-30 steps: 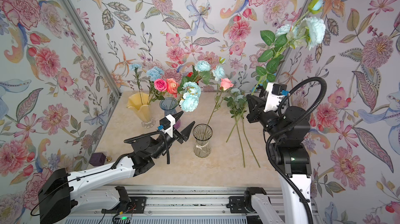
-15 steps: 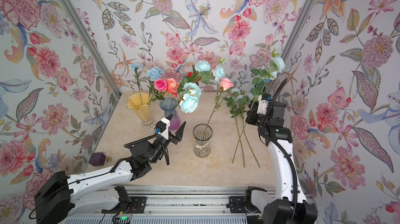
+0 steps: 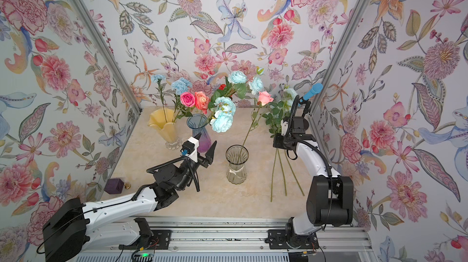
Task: Pick out blue flowers from the vase
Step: Place the flower at the center of the board.
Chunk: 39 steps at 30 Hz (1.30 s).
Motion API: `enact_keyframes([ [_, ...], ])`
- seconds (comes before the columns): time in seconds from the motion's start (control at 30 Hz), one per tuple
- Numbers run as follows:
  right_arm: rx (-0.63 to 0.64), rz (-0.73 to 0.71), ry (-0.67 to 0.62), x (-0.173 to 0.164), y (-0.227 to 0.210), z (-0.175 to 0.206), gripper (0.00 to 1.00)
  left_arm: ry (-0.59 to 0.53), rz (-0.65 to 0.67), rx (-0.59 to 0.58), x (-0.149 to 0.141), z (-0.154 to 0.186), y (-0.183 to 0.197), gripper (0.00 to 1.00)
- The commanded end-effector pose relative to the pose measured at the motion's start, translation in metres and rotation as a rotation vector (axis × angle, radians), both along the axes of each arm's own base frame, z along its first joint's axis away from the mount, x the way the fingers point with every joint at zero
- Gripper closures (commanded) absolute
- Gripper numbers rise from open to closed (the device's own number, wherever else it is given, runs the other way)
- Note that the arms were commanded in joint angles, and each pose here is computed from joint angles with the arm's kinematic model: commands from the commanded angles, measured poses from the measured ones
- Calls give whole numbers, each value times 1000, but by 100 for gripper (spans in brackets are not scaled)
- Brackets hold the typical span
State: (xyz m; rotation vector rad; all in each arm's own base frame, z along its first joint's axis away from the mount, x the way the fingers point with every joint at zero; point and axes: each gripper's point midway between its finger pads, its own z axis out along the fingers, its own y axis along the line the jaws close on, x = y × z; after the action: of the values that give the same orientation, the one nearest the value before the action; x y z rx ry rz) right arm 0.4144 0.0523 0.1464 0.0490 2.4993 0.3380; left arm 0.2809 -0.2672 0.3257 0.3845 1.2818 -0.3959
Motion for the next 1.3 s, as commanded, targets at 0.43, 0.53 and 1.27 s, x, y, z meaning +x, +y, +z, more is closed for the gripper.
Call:
enact_keyframes([
  [0.43,-110,203,170,51,40,-67,100,-9,22,-3,5,-2,4,27],
  [0.53,-130,196,201,52,37,-83,100,-7,21,-4,5,-3,4,27],
  [1.27,-117,64,317,51,0,-129,91,-3,14,-5,6,-4,2,27],
])
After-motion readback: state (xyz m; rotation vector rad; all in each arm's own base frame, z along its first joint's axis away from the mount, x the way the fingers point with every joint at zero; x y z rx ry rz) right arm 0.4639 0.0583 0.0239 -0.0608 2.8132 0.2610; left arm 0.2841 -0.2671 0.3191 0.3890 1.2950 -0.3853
